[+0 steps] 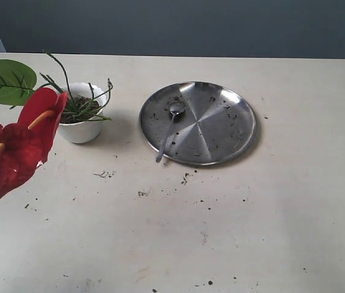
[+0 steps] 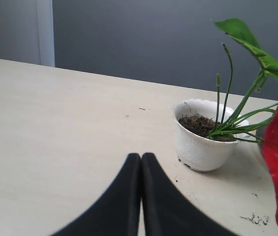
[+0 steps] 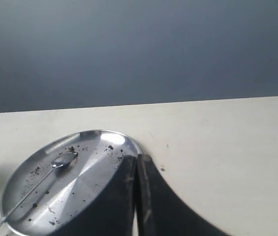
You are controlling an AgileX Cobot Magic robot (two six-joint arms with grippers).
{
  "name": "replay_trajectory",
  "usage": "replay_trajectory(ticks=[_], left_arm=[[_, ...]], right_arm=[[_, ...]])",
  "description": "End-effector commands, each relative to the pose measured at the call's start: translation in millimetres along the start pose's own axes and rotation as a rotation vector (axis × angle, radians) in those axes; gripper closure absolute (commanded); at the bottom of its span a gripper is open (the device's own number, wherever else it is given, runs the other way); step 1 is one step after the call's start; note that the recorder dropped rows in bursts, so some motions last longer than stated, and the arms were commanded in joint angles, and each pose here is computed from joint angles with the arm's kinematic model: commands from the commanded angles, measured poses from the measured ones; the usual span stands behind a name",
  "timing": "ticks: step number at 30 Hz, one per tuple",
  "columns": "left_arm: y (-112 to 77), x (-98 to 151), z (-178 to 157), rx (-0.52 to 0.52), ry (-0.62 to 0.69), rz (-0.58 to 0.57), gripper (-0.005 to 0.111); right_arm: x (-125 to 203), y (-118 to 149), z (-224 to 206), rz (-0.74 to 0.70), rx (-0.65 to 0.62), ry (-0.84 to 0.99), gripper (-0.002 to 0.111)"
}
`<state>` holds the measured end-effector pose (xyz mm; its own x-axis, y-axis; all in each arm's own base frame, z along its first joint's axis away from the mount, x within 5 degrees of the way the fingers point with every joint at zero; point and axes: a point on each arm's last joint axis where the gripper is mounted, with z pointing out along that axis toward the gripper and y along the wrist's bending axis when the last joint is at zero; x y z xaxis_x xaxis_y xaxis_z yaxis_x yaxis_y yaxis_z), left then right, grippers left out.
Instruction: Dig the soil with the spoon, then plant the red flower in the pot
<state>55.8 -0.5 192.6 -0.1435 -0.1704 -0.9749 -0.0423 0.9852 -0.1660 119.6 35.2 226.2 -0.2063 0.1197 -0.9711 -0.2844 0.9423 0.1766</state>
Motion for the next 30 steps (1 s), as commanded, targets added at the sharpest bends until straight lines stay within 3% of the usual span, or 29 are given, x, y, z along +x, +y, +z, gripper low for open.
replay_trajectory(ticks=[1,14,20,26,30], left_arm=[[0.0,0.9,-0.1,0.002,0.0,0.001,0.106],[0.0,0.9,-0.1,0.002,0.0,0.001,0.106],[0.0,0.9,-0.1,0.002,0.0,0.001,0.106],[0.0,0.9,-0.1,0.002,0.0,0.001,0.106],[0.0,0.9,-0.1,0.002,0.0,0.001,0.106]], right_arm=[[20.9,-4.8,-20.1,-0.009,0.034,-0.038,0.108],[39.7,-22.4,-67.8,0.108,0.282,-0.04,0.108],[40.1,-21.0,-67.2,0.096,0.26,-0.038,0.108],[46.4,-12.7,-64.9,-0.043,0.163,0.036,0.108],[50.9,-14.4,-63.8,-0.041,0.18,0.045,0.108]])
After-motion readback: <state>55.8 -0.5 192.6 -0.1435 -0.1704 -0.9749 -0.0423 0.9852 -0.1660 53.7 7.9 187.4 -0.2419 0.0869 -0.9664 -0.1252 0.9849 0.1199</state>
